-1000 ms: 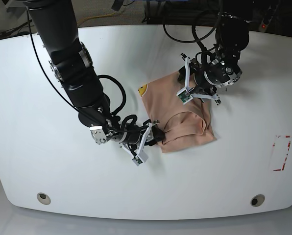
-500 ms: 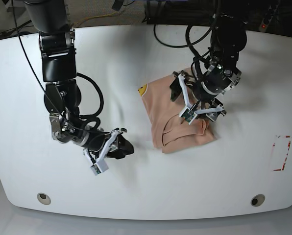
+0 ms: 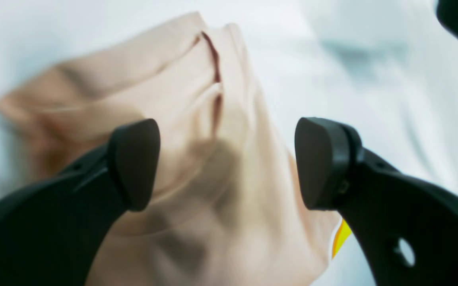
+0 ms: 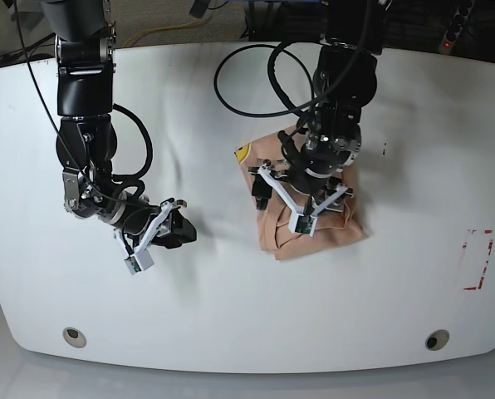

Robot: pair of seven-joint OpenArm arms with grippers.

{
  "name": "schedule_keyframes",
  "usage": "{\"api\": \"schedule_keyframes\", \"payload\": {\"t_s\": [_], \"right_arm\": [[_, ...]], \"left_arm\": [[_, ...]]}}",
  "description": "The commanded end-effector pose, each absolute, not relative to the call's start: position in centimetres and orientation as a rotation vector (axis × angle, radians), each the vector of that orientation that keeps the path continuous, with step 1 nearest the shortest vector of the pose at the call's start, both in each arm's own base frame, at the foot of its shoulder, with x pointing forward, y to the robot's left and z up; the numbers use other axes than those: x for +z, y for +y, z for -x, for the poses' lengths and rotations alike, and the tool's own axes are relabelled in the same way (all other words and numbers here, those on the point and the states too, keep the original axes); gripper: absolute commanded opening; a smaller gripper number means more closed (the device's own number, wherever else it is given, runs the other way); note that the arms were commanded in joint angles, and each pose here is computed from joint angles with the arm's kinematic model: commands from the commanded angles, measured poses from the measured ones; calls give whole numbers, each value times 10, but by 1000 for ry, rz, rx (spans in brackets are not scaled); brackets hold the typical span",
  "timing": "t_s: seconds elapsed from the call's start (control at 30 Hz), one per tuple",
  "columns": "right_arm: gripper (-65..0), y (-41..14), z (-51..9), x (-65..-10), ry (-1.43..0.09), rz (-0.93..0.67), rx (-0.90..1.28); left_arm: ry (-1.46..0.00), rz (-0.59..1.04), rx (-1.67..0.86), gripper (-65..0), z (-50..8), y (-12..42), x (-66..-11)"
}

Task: Fold the T-shirt properly
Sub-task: 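Grasp the folded shirt with the left gripper and carry it off the table edge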

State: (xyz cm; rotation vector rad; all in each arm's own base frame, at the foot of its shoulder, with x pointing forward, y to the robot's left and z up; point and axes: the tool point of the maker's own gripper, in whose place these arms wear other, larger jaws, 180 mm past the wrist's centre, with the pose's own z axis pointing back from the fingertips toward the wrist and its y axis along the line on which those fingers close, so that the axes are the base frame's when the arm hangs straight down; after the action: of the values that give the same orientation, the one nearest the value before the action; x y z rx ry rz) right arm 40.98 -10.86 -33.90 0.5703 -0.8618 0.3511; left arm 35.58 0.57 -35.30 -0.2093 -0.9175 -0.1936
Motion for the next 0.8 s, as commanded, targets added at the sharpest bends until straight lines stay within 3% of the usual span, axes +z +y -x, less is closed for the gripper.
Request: {"api": "schedule_keyframes", "payload": {"t_s": [0.0, 0.37, 0.6, 0.77], "right_arm": [[-434, -107, -422, -315, -940, -595, 356], [-434, -104, -419, -316, -937, -601, 355], [-434, -98, -413, -304, -973, -599, 385], [-438, -94, -403, -307, -949, -591, 412]], "left_arm": [[-917, 200, -145, -154, -355, 3, -374], [-753, -1, -117, -156, -313, 75, -466], [-642, -105, -401, -157, -285, 160, -469], [-522, -212, -535, -157, -265, 252, -464]]}}
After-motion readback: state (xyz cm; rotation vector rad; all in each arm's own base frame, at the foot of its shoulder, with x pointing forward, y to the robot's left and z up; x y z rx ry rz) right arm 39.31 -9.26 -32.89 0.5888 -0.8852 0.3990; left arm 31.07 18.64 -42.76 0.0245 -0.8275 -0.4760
